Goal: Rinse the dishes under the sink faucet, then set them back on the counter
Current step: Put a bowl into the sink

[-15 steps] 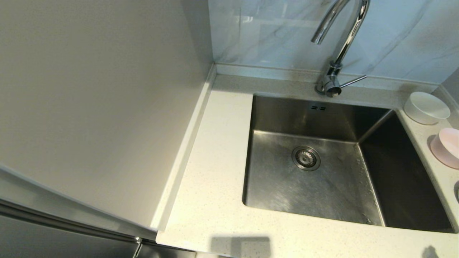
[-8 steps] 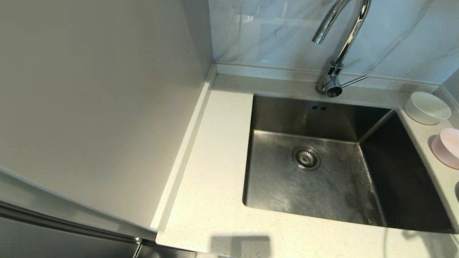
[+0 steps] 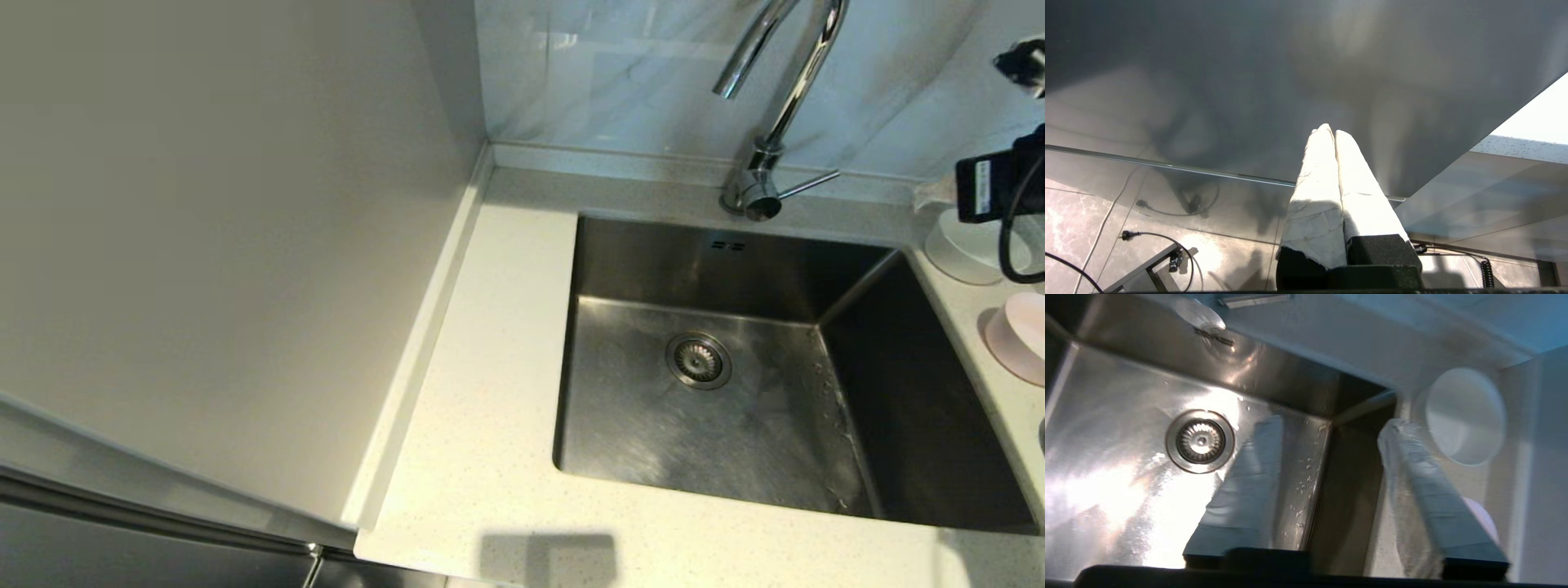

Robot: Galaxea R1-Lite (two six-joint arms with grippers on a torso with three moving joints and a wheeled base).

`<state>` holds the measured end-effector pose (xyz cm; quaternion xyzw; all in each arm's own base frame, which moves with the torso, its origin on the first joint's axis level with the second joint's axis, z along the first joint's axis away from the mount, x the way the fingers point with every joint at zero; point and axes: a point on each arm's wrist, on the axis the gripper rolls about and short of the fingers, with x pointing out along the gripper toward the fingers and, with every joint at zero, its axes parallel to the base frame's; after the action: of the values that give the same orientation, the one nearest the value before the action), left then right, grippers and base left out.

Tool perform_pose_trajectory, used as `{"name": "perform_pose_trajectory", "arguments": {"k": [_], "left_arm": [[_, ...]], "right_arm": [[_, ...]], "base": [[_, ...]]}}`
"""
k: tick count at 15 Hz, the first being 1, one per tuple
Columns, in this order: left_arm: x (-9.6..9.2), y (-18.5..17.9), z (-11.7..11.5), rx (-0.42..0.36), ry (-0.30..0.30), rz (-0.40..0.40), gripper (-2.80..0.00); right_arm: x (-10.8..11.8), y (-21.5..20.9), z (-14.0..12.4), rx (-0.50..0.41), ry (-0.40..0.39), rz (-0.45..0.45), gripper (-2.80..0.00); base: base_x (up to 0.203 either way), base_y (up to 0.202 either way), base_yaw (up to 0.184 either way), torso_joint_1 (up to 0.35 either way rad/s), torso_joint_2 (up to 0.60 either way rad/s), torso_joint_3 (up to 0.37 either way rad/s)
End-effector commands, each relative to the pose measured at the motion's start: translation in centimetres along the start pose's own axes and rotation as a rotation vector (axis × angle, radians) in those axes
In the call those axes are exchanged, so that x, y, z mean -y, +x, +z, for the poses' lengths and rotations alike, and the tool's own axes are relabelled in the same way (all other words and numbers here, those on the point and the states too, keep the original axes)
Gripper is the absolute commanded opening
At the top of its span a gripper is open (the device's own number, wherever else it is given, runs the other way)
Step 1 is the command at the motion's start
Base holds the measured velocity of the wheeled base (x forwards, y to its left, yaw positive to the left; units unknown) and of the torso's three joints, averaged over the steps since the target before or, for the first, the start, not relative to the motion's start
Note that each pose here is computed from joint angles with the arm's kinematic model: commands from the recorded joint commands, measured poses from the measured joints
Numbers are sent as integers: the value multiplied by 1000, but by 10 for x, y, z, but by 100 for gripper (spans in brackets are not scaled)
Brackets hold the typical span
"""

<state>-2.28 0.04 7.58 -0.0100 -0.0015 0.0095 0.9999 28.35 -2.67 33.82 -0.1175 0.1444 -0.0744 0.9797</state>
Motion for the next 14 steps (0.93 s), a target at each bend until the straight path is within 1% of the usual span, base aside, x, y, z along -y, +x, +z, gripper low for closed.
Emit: {"name": "perform_pose_trajectory", "arguments": {"k": [1, 2, 4, 6, 7, 8, 9, 11, 12, 14], "left_arm": [[0, 0, 0, 3, 0, 0, -280], [0, 0, 0, 3, 0, 1, -280], [0, 0, 0, 3, 0, 1, -280], [0, 0, 0, 3, 0, 1, -280], [0, 0, 0, 3, 0, -1, -280], [0, 0, 0, 3, 0, -1, -280], [0, 0, 0, 3, 0, 1, -280], [0, 0, 0, 3, -1, 1, -280], [0, 0, 0, 3, 0, 1, -280], [0, 0, 0, 3, 0, -1, -280]], "right_arm": [[1, 55, -10, -98, -1, 1, 0], [7, 67, -8, -120, 20, -7, 0], [21, 86, -5, -165, 98, 1, 0], [35, 109, -19, -235, 196, 18, 0], [41, 117, -28, -262, 262, 11, 0], [44, 121, -32, -271, 331, 11, 0], [51, 126, -37, -270, 387, 7, 0], [61, 135, -40, -229, 458, -24, 0], [64, 137, -40, -208, 474, -32, 0], [70, 134, -38, -185, 478, -43, 0]], "base": [[0, 0, 0, 0, 0, 0], [0, 0, 0, 0, 0, 0], [0, 0, 0, 0, 0, 0], [0, 0, 0, 0, 0, 0], [0, 0, 0, 0, 0, 0], [0, 0, 0, 0, 0, 0], [0, 0, 0, 0, 0, 0], [0, 0, 0, 0, 0, 0], [0, 0, 0, 0, 0, 0], [0, 0, 0, 0, 0, 0]]}}
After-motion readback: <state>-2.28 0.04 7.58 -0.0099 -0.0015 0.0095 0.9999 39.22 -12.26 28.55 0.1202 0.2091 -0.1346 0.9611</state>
